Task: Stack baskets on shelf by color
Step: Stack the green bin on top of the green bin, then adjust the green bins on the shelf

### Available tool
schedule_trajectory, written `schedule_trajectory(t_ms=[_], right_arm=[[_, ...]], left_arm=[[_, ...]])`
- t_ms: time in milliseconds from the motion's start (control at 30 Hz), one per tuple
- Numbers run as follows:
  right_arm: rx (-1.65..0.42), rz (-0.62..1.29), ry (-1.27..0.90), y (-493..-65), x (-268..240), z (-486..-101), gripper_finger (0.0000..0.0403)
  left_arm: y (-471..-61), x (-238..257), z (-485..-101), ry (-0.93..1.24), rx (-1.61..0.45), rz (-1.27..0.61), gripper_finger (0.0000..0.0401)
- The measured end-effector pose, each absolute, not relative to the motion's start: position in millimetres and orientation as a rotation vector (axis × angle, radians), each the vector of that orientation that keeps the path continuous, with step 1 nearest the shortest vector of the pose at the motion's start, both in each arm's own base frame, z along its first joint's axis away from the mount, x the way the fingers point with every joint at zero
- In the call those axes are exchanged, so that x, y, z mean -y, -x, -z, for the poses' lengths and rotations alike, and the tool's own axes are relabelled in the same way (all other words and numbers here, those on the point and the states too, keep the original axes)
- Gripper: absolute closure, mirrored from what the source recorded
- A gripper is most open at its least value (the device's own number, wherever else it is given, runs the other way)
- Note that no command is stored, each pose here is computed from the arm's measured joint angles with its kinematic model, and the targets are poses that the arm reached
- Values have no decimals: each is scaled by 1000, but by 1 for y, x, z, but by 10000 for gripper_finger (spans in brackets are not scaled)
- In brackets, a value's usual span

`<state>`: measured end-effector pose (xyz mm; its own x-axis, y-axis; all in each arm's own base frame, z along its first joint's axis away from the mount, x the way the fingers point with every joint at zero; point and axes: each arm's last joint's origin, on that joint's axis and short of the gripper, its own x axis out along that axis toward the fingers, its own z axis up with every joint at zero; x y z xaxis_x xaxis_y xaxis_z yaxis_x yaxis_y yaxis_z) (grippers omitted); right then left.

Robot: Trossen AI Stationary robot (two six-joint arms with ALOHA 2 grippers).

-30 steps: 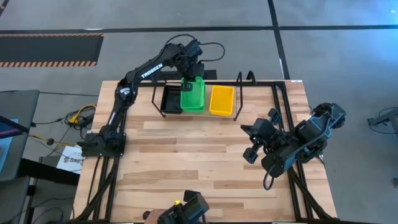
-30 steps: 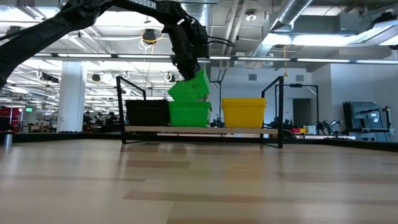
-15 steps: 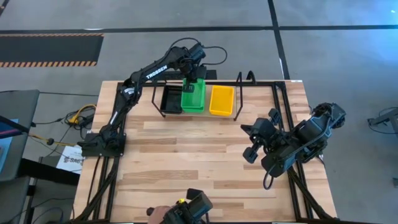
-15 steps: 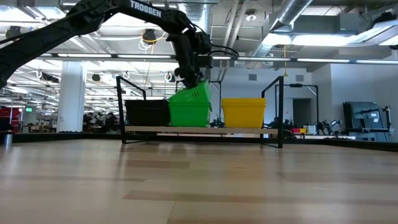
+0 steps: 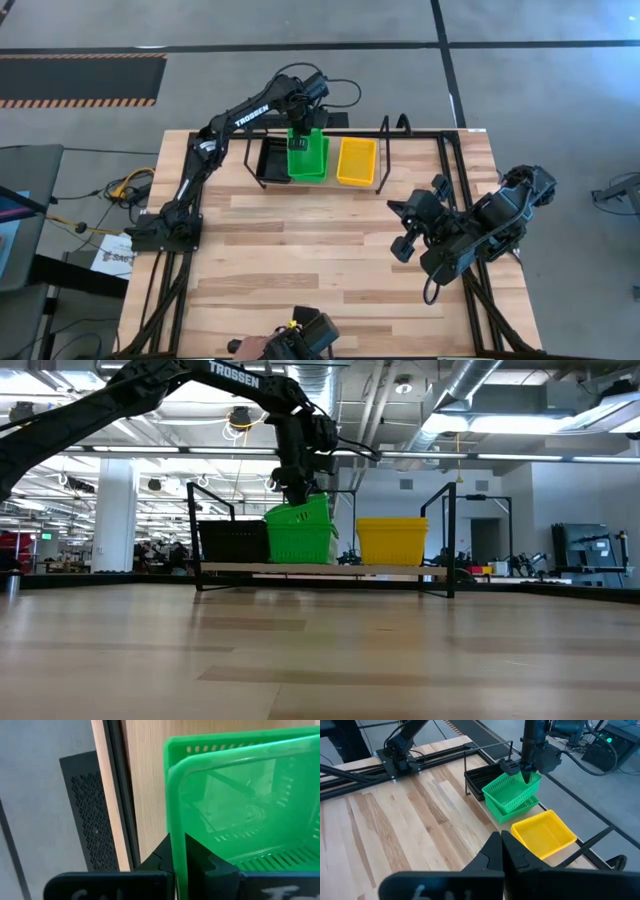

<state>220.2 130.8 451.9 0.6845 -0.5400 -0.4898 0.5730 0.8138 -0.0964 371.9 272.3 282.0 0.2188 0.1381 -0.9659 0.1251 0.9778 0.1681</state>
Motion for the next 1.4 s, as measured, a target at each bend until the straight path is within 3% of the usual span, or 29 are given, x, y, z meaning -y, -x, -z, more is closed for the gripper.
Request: schedule_trajectory(t_ms=[467, 800, 1200, 1400], right_arm=[[-527, 624, -66, -220, -131, -452, 402], [-527, 624, -67, -220, -131, -452, 402], [-529, 621, -61, -220, -131, -452, 402], [-537, 614, -38, -220, -131, -452, 402]], left_arm=[[-381, -259, -282, -255, -1320, 87, 401], [-387, -260, -284, -262, -1274, 32, 399], [-386, -262, -284, -186, -1313, -129, 308], [-388, -257, -284, -194, -1330, -143, 294]])
